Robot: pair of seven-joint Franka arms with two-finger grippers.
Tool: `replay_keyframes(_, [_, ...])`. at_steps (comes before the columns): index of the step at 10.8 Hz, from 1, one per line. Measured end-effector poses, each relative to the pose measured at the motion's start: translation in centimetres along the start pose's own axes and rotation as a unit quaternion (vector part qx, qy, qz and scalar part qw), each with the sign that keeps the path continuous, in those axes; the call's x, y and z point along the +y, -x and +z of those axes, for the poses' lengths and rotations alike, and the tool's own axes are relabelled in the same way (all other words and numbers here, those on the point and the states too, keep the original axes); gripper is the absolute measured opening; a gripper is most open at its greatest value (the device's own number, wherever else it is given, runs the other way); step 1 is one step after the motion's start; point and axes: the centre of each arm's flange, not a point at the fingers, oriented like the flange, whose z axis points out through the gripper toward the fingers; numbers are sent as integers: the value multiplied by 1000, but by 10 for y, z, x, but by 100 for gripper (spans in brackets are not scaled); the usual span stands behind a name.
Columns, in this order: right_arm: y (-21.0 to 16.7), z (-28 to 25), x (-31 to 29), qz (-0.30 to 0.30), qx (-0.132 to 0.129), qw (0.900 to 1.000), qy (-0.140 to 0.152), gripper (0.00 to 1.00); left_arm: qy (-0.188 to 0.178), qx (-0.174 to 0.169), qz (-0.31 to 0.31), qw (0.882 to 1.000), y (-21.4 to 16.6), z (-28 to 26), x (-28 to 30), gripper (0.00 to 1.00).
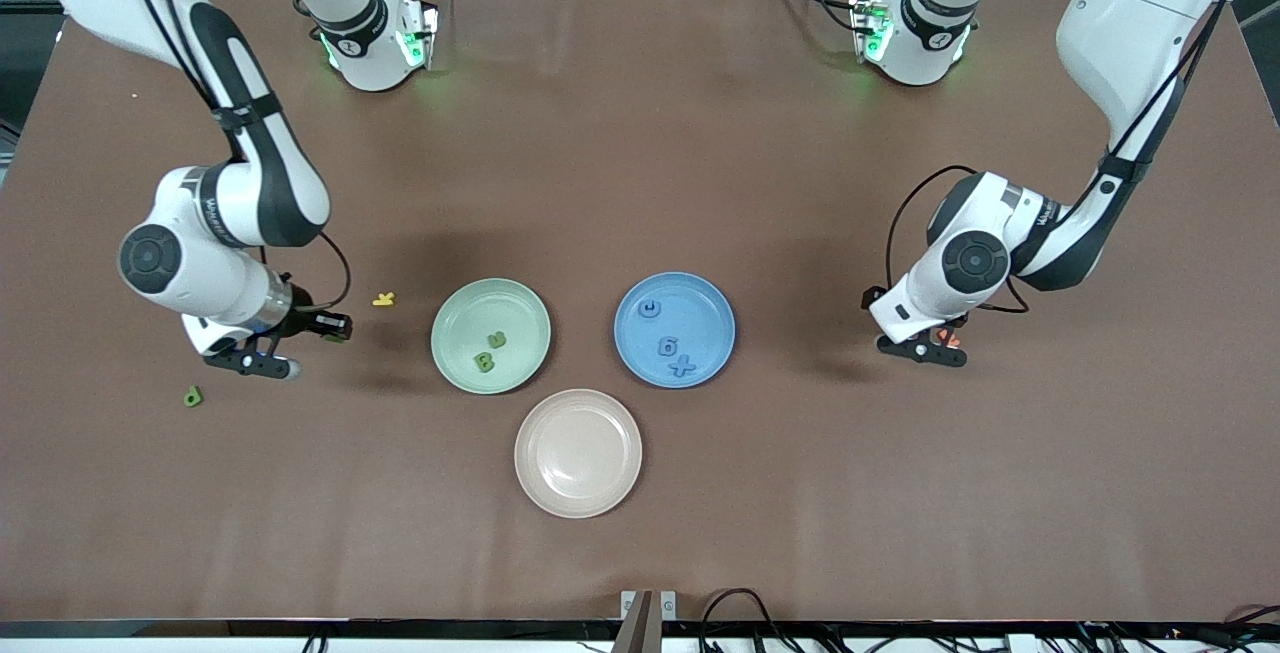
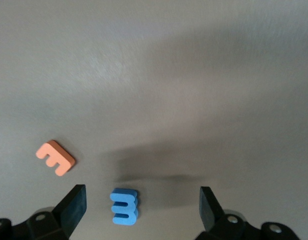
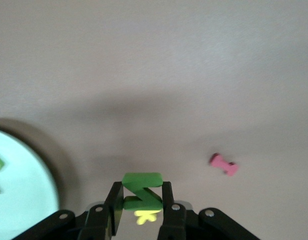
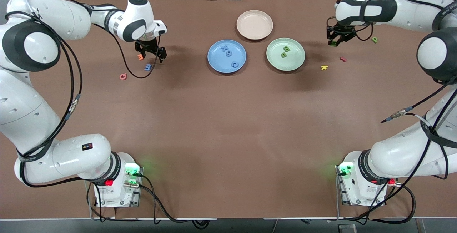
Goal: Sort letters by color into matching plates
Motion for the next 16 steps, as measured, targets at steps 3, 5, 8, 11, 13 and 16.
replay_keyframes(3, [9,-2,-51,28,3,1000,-5,36,-3,-1,10,1000,20,27,-13,100])
replay_keyframes(5, [17,-1,-88,42,6,999,-7,36,2,-4,-1,1000,26,34,-26,100])
replay_keyframes(8, [23,12,-139,51,3,999,-11,36,4,-5,-15,1000,27,35,-41,100])
replay_keyframes(11, [31,28,-178,47,-1,999,-9,36,5,-6,-19,1000,28,36,-39,100])
replay_keyframes(13, [34,32,-185,48,-3,999,-7,39,6,-6,-21,1000,29,35,-36,93])
replay_keyframes(16, [30,31,-176,26,-16,1000,2,73,5,-4,-21,1000,28,32,-33,52])
